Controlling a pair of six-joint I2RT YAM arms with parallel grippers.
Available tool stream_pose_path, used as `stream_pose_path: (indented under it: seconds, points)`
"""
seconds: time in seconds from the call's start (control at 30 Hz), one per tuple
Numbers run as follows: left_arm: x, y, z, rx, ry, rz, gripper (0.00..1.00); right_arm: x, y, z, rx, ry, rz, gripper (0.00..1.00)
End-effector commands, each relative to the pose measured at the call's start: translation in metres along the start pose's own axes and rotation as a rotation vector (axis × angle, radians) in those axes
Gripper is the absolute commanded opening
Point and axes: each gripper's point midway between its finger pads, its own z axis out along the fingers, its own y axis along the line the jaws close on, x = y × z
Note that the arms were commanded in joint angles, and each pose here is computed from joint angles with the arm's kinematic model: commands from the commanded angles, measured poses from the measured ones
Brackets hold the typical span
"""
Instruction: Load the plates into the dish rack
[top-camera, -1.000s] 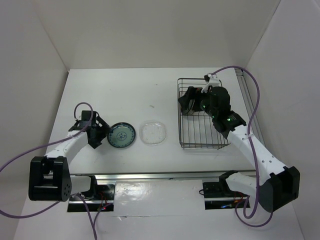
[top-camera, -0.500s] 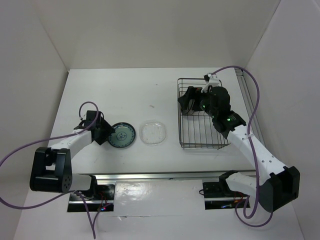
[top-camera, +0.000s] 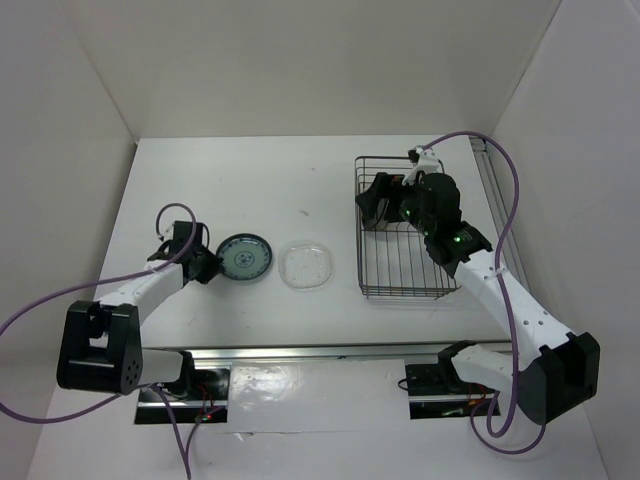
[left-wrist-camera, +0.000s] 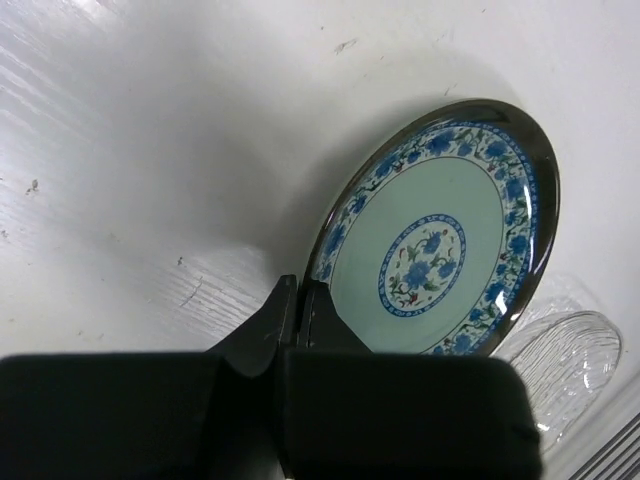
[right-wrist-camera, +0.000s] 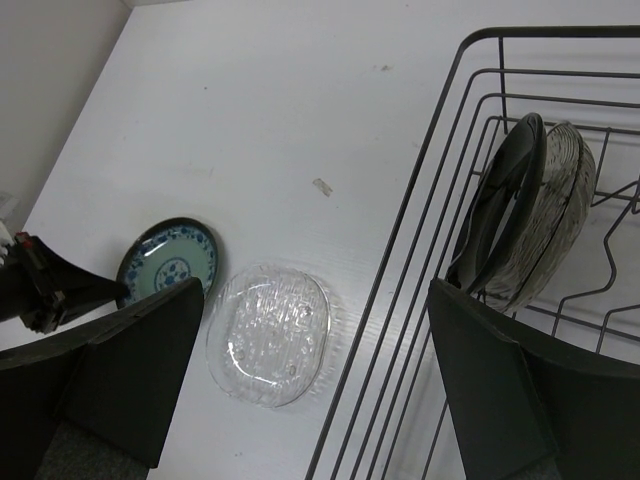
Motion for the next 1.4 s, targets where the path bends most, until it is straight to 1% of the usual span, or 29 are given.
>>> stream_pose_path:
  seconds: [0.0, 0.03, 0.07, 0.2, 0.23, 0.3, 0.33, 0.37, 0.4, 0.43, 0.47, 0.5, 0.53, 0.57, 0.6, 0.7, 0.77, 0.8, 0.83, 0.9, 0.93, 0.97, 1.0, 1.07, 1.17, 1.23, 1.3, 1.33, 1.37]
  points:
    - [0.007, 0.047, -0.002, -0.202, -0.005, 0.016, 0.0, -0.021, 0.012, -0.001, -0.036, -0.071, 0.001, 1.0]
    - [0.004, 0.046, -0.003, -0.2, -0.022, -0.005, 0.0, -0.021, 0.012, -0.001, -0.036, -0.071, 0.01, 1.0]
    - [0.003, 0.054, -0.007, -0.239, -0.037, -0.011, 0.0, -0.021, 0.012, -0.001, -0.036, -0.071, 0.01, 1.0]
    - [-0.017, 0.038, -0.029, -0.152, -0.132, -0.024, 0.0, -0.02, 0.019, -0.002, -0.072, -0.066, 0.017, 1.0]
    - [-0.03, 0.023, -0.045, -0.068, -0.194, -0.028, 0.0, -0.018, 0.025, 0.0, -0.094, -0.059, 0.014, 1.0]
    - [-0.039, 0.003, -0.062, 0.058, -0.24, 0.028, 0.0, -0.014, 0.025, 0.003, -0.098, -0.045, 0.014, 1.0]
    - [-0.047, -0.011, -0.072, 0.131, -0.277, 0.041, 0.0, -0.016, 0.036, 0.002, -0.158, -0.046, 0.009, 1.0]
    - [-0.056, -0.027, -0.09, 0.218, -0.325, 0.1, 0.0, -0.013, 0.042, 0.001, -0.205, -0.037, -0.01, 1.0]
    - [-0.053, -0.045, -0.1, 0.311, -0.305, 0.148, 0.0, -0.005, 0.051, 0.002, -0.268, -0.014, -0.025, 1.0]
    - [-0.053, -0.057, -0.107, 0.364, -0.299, 0.185, 0.0, 0.0, 0.074, -0.008, -0.412, 0.016, -0.049, 1.0]
    - [-0.058, -0.08, -0.121, 0.455, -0.308, 0.229, 0.0, -0.002, 0.086, -0.01, -0.489, 0.002, -0.066, 1.0]
    - [-0.043, -0.094, -0.122, 0.532, -0.227, 0.322, 0.0, 0.004, 0.093, -0.012, -0.545, 0.02, -0.063, 1.0]
    - [-0.036, -0.105, -0.125, 0.584, -0.19, 0.36, 0.0, 0.004, 0.104, -0.017, -0.598, 0.017, -0.077, 1.0]
    - [-0.033, -0.118, -0.132, 0.649, -0.169, 0.401, 0.0, 0.012, 0.111, -0.014, -0.627, 0.039, -0.079, 1.0]
    - [-0.025, -0.126, -0.135, 0.69, -0.135, 0.423, 0.0, 0.009, 0.118, -0.016, -0.644, 0.034, -0.085, 1.0]
    - [-0.009, -0.135, -0.136, 0.74, -0.087, 0.473, 0.0, 0.024, 0.124, -0.004, -0.615, 0.068, -0.111, 1.0]
    - [-0.006, -0.147, -0.153, 0.854, -0.114, 0.513, 0.0, 0.035, 0.126, 0.003, -0.59, 0.088, -0.115, 0.99]
    - [0.002, -0.146, -0.154, 0.89, -0.108, 0.528, 0.0, 0.042, 0.133, 0.006, -0.598, 0.101, -0.13, 0.97]
    - [0.003, -0.155, -0.168, 0.977, -0.136, 0.545, 0.0, 0.047, 0.134, 0.01, -0.586, 0.11, -0.129, 0.97]
    - [0.003, -0.158, -0.185, 1.032, -0.182, 0.549, 0.0, 0.061, 0.138, 0.02, -0.563, 0.137, -0.153, 0.96]
    - [0.006, -0.156, -0.186, 1.04, -0.176, 0.553, 0.0, 0.071, 0.14, 0.021, -0.566, 0.166, -0.154, 0.96]
    - [0.006, -0.156, -0.186, 1.04, -0.176, 0.553, 0.0, 0.069, 0.142, 0.026, -0.545, 0.15, -0.171, 0.96]
    - [0.006, -0.156, -0.19, 1.048, -0.185, 0.555, 0.0, 0.084, 0.146, 0.028, -0.543, 0.19, -0.175, 0.96]
    - [0.006, -0.157, -0.192, 1.063, -0.19, 0.57, 0.0, 0.08, 0.152, 0.032, -0.522, 0.169, -0.198, 0.96]
    - [0.008, -0.159, -0.196, 1.084, -0.179, 0.569, 0.0, 0.086, 0.156, 0.035, -0.519, 0.177, -0.212, 0.95]
    - [0.011, -0.157, -0.196, 1.099, -0.177, 0.564, 0.0, 0.089, 0.159, 0.039, -0.518, 0.178, -0.215, 0.87]
    - [0.013, -0.157, -0.194, 1.099, -0.158, 0.567, 0.0, 0.09, 0.164, 0.04, -0.525, 0.184, -0.208, 0.37]
    - [0.013, -0.157, -0.194, 1.099, -0.158, 0.567, 0.0, 0.089, 0.162, 0.041, -0.511, 0.178, -0.208, 0.23]
    - [0.015, -0.158, -0.192, 1.104, -0.151, 0.571, 0.0, 0.092, 0.16, 0.044, -0.497, 0.188, -0.195, 0.18]
